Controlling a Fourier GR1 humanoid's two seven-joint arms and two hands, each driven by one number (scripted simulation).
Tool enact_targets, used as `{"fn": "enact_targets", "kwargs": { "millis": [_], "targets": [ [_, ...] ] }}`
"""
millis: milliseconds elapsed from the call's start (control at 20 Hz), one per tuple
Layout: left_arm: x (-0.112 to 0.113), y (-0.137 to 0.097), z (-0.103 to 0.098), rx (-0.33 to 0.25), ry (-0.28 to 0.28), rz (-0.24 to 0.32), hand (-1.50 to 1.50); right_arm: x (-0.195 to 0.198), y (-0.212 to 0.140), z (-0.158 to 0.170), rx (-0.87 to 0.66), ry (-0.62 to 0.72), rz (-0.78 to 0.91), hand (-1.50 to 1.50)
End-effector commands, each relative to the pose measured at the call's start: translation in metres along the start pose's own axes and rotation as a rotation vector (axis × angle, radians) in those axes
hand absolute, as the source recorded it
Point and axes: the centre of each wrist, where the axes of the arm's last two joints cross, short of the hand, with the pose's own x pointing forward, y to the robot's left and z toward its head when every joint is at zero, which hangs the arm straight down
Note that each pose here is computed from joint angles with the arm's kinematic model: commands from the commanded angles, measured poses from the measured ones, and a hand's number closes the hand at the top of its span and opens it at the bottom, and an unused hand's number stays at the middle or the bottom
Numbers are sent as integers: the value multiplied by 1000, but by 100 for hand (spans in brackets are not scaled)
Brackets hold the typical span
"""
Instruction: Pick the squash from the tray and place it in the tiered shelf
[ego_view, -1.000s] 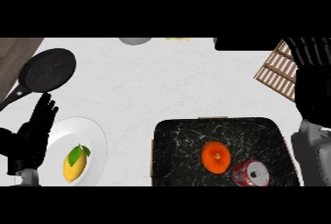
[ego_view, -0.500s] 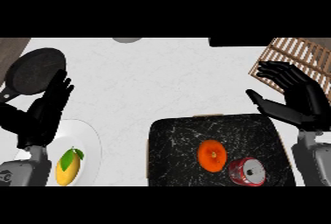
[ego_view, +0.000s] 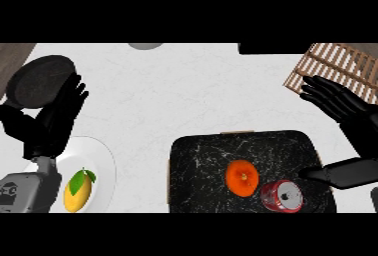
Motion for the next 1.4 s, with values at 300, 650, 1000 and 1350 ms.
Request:
{"fn": "enact_targets", "kwargs": {
  "millis": [300,650,1000,1350],
  "targets": [
    [-3,-2,1,-33,-2,-12,0,82,19,4,206,295,876,-150],
    [-4,-7,-15,-37,-17,-13,0,81,102,-5,226,386,969,-150],
    [5,-4,-10,-25,-15,2,0,60,154,-28,269,505,1094,-150],
    [-6,0,-12,4,-3,5,0,49,157,-13,260,585,1194,-150]
  ]
}}
